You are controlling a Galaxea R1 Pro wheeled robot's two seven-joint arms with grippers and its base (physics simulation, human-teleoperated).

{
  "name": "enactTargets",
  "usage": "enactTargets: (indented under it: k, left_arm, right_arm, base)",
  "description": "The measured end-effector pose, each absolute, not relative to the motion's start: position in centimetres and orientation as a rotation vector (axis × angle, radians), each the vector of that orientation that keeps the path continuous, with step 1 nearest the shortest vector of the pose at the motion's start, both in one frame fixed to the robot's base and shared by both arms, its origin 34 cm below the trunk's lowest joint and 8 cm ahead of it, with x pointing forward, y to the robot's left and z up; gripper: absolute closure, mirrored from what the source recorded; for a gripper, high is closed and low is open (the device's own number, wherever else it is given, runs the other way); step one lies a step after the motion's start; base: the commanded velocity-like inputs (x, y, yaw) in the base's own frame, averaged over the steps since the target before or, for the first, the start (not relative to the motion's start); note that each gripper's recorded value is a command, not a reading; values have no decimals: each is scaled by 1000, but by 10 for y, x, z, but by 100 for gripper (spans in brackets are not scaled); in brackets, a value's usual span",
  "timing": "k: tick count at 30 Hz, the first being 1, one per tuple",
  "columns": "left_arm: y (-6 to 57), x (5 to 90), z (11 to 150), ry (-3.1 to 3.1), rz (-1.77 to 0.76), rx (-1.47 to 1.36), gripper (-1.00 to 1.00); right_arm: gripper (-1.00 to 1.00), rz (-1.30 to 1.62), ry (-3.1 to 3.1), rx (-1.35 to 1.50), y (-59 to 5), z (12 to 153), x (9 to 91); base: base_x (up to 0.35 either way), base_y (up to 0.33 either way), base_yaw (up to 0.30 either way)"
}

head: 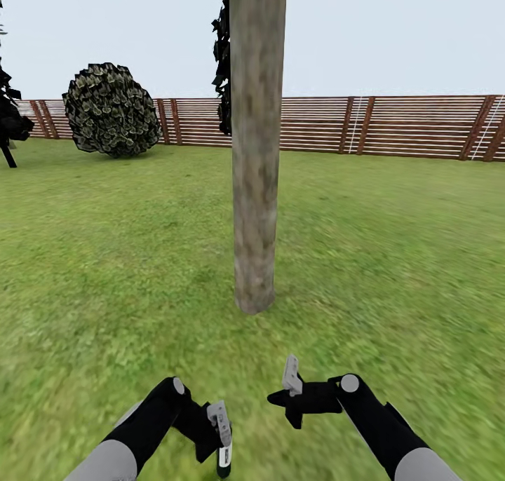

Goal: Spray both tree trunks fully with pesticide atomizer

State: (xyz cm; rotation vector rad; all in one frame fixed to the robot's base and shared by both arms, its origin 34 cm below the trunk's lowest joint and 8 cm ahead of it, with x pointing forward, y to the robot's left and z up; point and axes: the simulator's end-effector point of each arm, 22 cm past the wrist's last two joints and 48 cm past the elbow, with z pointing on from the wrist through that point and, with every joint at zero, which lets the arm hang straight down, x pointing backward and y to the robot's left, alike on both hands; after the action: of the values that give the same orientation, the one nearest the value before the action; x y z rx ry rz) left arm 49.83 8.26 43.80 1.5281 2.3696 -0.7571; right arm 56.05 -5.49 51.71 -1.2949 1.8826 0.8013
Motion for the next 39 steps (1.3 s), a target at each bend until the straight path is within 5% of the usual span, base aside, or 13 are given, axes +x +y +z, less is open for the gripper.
enactTargets:
  k: [39]
  left_arm:
    - [33,518,458,2257,-746,1532,100]
  right_arm:
    - [100,839,1855,-1291,-32,523,557]
  base:
    - [0,0,0]
